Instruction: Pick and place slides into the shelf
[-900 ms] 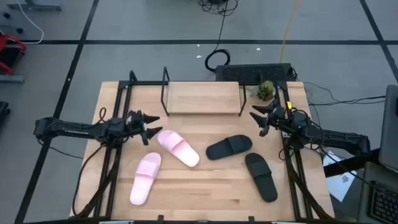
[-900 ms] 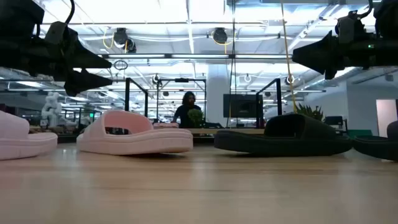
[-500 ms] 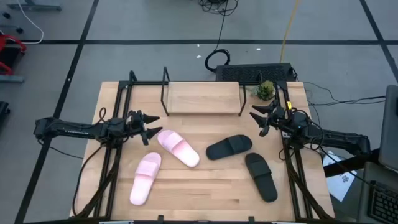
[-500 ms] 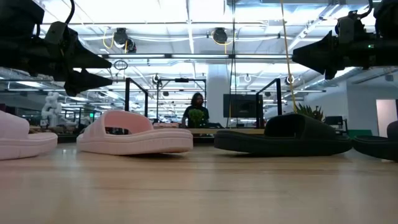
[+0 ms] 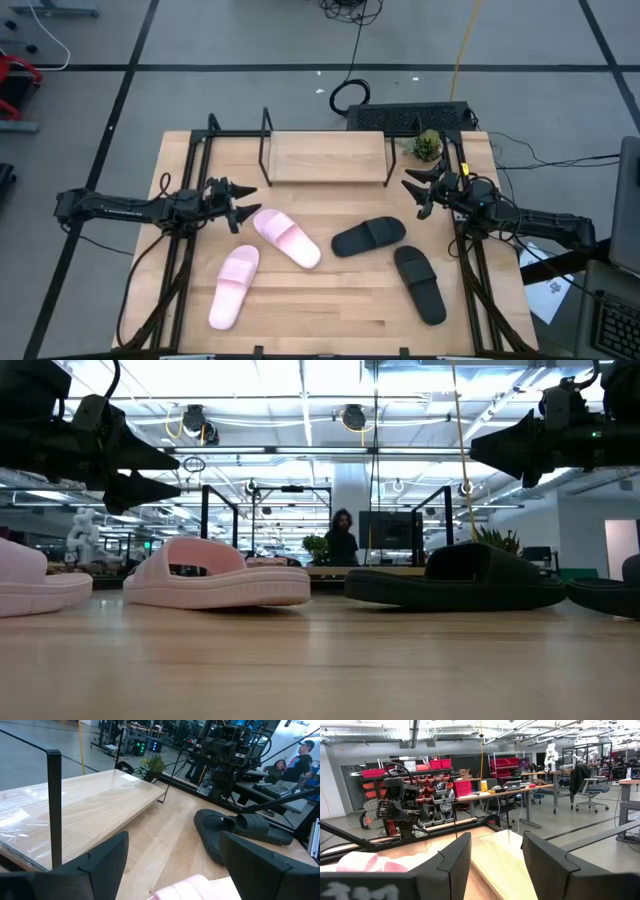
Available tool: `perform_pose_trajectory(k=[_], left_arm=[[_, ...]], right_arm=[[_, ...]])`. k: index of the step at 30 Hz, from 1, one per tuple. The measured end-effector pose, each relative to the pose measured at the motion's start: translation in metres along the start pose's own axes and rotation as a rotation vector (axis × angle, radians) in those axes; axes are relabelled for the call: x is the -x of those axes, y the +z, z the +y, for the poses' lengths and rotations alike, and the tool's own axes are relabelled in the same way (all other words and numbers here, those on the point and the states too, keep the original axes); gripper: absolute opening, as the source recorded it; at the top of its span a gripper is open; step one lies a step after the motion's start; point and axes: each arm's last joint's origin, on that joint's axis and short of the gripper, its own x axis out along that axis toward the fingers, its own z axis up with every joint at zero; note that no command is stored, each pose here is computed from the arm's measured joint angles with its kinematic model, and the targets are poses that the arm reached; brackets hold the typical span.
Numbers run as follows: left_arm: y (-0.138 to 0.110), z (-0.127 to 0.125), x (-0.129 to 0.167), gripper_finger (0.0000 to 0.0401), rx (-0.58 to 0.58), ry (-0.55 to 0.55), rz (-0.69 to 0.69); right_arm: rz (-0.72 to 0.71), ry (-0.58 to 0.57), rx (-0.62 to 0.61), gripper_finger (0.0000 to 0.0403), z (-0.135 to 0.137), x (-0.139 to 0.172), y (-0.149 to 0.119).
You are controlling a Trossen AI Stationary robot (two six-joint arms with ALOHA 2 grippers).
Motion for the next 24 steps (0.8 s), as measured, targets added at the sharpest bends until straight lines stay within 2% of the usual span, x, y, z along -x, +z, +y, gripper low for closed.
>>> perform_pose_trajectory(k=[14,21,24], left_arm=[[0.000,0.000,0.000,0.0310,0.000,0.000,0.000],[0.000,0.000,0.000,0.0310,0.000,0.000,0.000],[0.000,0.000,0.000,0.0310,0.001,0.004,-0.005]], right_arm=[[-0.032,0.008,-0.017,0.0169,0.001,0.000,0.003],[-0.148,0.041,-0.318,0.0169,0.002,0.001,0.015],[-0.202,0.059,-0.379,0.0169,0.002,0.002,0.020]])
